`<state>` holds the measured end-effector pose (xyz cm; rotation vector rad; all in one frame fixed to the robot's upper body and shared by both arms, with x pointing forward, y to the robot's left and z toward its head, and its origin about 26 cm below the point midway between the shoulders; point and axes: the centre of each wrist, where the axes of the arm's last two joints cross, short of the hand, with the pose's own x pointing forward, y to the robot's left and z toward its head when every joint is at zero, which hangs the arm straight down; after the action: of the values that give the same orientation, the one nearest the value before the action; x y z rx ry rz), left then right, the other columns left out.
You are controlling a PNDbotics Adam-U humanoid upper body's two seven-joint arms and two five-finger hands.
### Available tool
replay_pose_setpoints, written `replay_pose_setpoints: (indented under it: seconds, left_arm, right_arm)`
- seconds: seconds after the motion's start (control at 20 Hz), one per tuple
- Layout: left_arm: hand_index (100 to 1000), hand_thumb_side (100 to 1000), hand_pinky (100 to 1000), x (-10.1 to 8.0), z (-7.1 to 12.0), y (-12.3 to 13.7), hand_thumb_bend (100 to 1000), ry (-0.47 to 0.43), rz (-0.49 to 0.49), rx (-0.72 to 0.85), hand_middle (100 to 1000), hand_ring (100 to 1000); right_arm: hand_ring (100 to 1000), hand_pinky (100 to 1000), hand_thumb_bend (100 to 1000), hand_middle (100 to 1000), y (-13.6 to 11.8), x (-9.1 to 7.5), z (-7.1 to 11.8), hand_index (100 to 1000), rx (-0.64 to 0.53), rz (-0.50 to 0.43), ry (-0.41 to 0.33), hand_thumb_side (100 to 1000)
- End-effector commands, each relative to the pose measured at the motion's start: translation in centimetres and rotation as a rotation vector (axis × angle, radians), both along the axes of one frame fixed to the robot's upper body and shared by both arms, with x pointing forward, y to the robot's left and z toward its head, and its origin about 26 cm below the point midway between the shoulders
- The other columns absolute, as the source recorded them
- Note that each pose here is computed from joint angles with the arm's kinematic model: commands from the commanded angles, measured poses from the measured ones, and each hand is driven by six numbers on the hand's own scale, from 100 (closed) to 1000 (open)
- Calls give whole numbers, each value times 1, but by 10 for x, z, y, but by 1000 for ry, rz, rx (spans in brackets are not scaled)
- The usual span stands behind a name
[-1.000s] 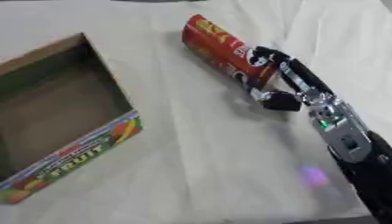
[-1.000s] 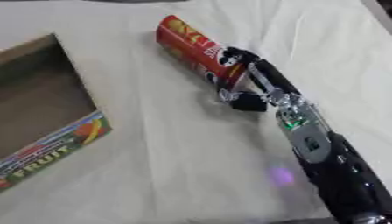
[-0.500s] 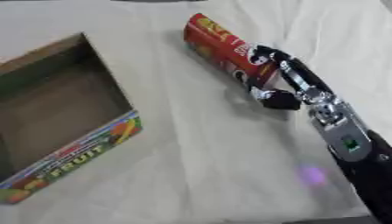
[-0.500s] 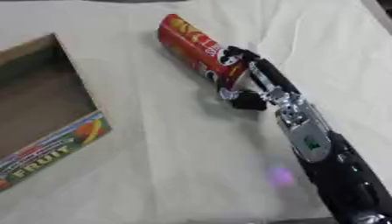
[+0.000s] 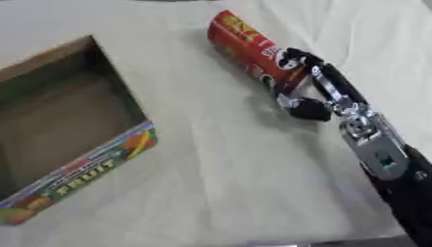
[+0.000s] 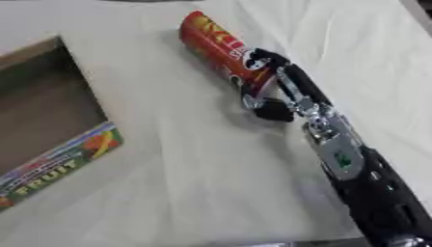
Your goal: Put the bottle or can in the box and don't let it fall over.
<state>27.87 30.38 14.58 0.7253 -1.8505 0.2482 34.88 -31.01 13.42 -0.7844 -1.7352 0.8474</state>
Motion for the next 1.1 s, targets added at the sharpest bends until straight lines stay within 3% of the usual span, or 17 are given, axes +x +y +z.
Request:
replay_pose_setpoints:
  seconds: [0.05,0.25,0.5,1.1]
  left_arm:
    - [694,640,453,-1,8,0,219,-27,-8,10,895,801]
    - [694,642,454,0,8,0,215,-29,-9,8,894,801]
    - [694,644,456,0,8,1,212,-31,-9,6,894,802]
    - [694,645,459,0,8,1,210,-30,-10,7,894,801]
  right_arm:
    - [1000,156,100,719,-11,-1,-17,570,-28,-66,51,100]
    - [1000,101,100,637,-10,-2,-15,529,-18,-95,11,100]
    - [1000,100,100,578,-9,-2,-15,492,27,-115,-8,100]
    - [991,100,100,552,-5,-2,-5,472,145,-46,-39,100]
